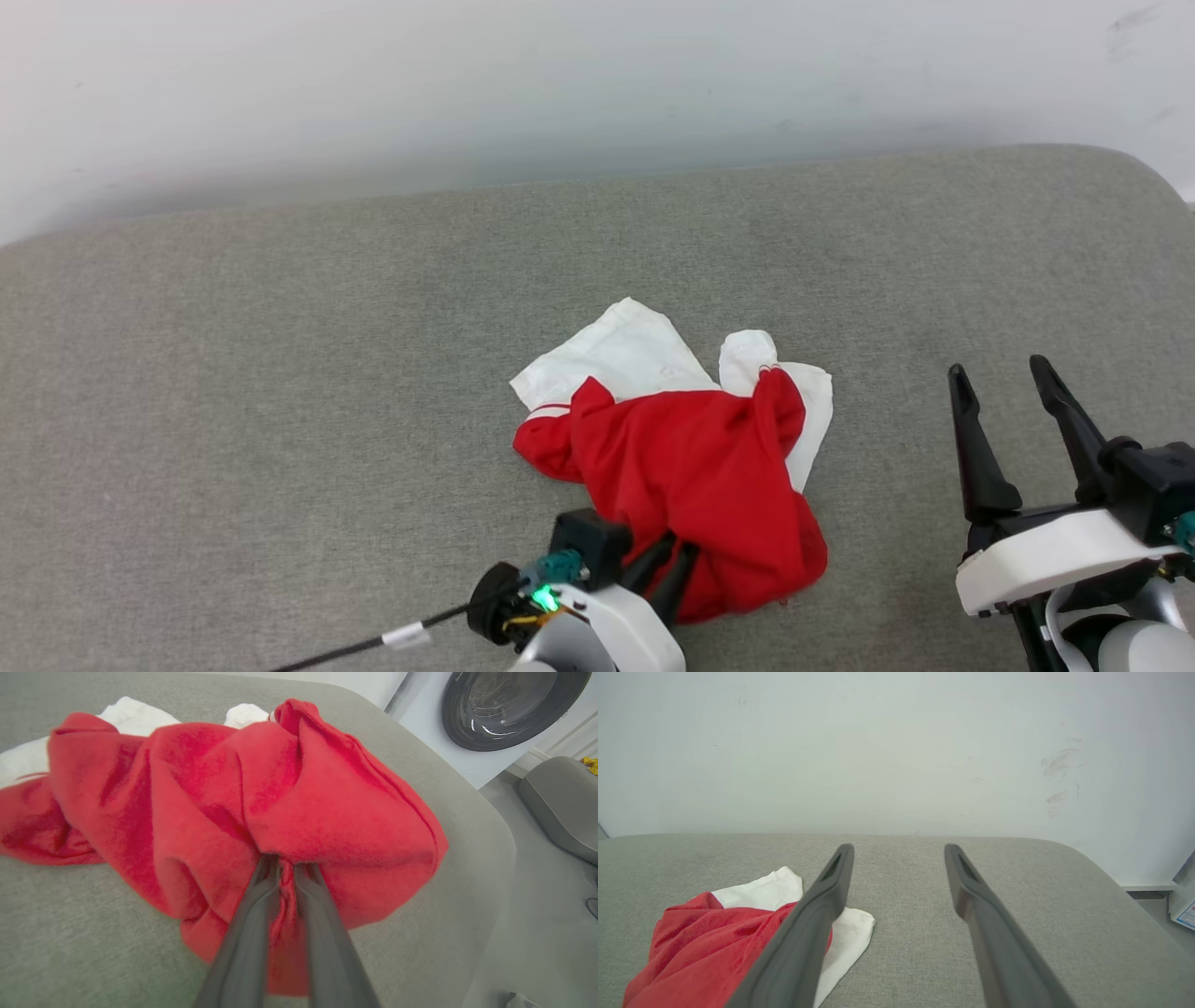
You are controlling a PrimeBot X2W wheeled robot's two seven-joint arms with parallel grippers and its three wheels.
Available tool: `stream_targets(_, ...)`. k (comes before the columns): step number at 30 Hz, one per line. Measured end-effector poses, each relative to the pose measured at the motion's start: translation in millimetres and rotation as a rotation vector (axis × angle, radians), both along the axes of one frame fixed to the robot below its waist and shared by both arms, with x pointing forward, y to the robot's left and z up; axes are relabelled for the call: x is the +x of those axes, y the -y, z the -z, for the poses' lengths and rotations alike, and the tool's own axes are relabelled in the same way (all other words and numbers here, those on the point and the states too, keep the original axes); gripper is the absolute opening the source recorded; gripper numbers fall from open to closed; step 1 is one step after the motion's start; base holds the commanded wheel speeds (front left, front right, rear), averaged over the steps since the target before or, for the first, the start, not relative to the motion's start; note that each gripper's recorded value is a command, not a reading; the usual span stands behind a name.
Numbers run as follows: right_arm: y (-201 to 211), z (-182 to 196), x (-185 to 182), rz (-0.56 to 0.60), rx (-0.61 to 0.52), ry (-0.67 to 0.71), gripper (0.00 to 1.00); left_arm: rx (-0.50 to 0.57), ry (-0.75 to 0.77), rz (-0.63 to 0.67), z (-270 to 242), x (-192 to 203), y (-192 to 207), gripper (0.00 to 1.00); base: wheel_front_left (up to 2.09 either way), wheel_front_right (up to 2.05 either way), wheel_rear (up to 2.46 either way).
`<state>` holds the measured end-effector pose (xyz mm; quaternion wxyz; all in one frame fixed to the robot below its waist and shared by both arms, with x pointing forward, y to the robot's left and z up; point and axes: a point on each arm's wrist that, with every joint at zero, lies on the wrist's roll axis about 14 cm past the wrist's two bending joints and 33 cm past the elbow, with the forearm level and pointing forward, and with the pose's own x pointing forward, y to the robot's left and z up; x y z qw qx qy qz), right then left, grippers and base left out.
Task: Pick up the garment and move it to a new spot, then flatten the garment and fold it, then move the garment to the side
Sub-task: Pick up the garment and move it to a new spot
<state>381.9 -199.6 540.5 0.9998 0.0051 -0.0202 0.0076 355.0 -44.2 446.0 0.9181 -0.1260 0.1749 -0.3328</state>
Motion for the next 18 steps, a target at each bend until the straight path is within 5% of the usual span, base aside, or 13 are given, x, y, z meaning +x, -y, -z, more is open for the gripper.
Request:
stream_targets(1, 0.1, 1.2, 0.6, 0.0, 0.001, -0.003, 1.0, 0.004, -0.023, 0.006, 6.1, -6.6, 0.9, 0.4, 0.0, 0.0, 0.0)
stream_targets(2, -0.5, 1.8, 1.4, -0.002, 0.003, -0.003, 1.0, 0.012, -0.027, 0.009, 8.9, -10.1, 1.4, 0.87, 0.0, 0.0, 0.0)
stream_targets(3, -1.3, 2.8, 1.9, -0.004, 0.005, -0.005, 1.0, 0.014, -0.026, 0.011, 9.8, -12.1, 1.7, 1.0, 0.0, 0.0, 0.0)
stream_targets(12, -9.8, -2.5, 2.3, -0.03, 0.017, 0.014, 1.0, -0.107, 0.329, -0.107, -77.5, 14.6, -15.0, 1.0, 0.0, 0.0, 0.0)
stream_targets(18, -14.0, -7.5, -0.7, -0.043, 0.018, 0.024, 1.0, -0.083, 0.45, -0.28, -108.7, 33.9, -63.8, 1.0, 0.0, 0.0, 0.0)
